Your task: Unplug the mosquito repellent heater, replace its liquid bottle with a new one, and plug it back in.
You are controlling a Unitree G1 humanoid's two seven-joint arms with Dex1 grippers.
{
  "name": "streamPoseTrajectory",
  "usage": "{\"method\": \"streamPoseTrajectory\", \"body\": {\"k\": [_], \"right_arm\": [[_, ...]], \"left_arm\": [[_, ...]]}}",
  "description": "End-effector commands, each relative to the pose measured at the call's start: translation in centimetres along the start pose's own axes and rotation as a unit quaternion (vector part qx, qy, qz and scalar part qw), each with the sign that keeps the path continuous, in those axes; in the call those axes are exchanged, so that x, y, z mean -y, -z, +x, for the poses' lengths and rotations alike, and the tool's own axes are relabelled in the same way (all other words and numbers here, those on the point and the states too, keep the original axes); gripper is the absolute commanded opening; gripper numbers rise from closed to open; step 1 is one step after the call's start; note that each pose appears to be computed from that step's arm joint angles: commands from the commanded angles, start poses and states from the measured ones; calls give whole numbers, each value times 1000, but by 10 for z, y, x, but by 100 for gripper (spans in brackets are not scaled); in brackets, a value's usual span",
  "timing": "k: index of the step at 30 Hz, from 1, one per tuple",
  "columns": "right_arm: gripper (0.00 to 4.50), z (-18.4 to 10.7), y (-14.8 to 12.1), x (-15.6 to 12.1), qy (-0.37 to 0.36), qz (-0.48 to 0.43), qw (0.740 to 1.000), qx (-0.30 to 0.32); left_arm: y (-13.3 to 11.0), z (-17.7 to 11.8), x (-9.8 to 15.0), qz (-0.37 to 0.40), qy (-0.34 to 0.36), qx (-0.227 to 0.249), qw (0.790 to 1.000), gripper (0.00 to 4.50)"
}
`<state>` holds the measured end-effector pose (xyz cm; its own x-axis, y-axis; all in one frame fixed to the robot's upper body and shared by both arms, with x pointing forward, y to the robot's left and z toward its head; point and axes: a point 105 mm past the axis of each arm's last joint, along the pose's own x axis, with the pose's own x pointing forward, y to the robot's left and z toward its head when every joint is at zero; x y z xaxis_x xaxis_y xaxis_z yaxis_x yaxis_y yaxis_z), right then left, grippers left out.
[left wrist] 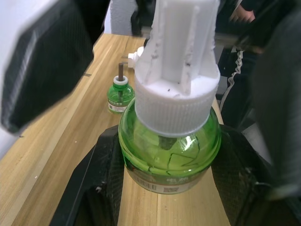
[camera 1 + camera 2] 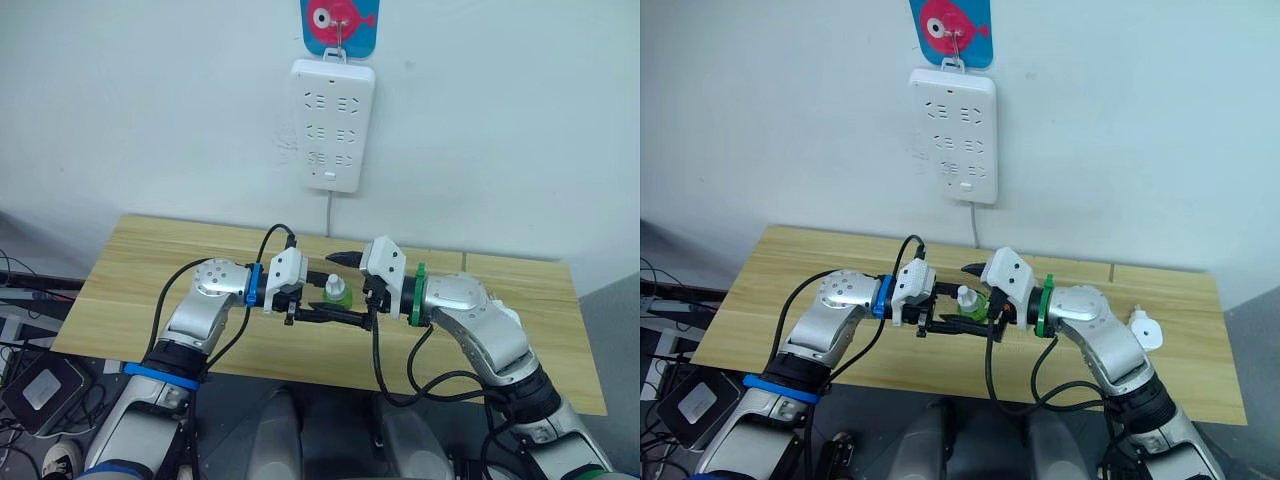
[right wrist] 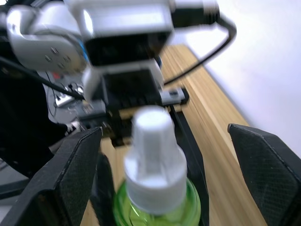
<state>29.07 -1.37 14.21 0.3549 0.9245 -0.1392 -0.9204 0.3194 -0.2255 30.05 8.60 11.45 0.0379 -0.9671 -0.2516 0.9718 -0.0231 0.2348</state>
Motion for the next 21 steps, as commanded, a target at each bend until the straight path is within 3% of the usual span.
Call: {"method": "streamPoseTrajectory", "body": {"k": [1,14,21], "right_arm": [[446,-5,-15,10,17,-7,999,28],[446,-58,-14,20,23,-1,1000,-1],[446,-39,-27,-11,-39,21,999,30]], "left_arm": [[-7,1,1,18,3,10,1000,223],[-5,-2,5,16,8,8,1000,223],[-5,-1,6,17,11,8,1000,223]]}}
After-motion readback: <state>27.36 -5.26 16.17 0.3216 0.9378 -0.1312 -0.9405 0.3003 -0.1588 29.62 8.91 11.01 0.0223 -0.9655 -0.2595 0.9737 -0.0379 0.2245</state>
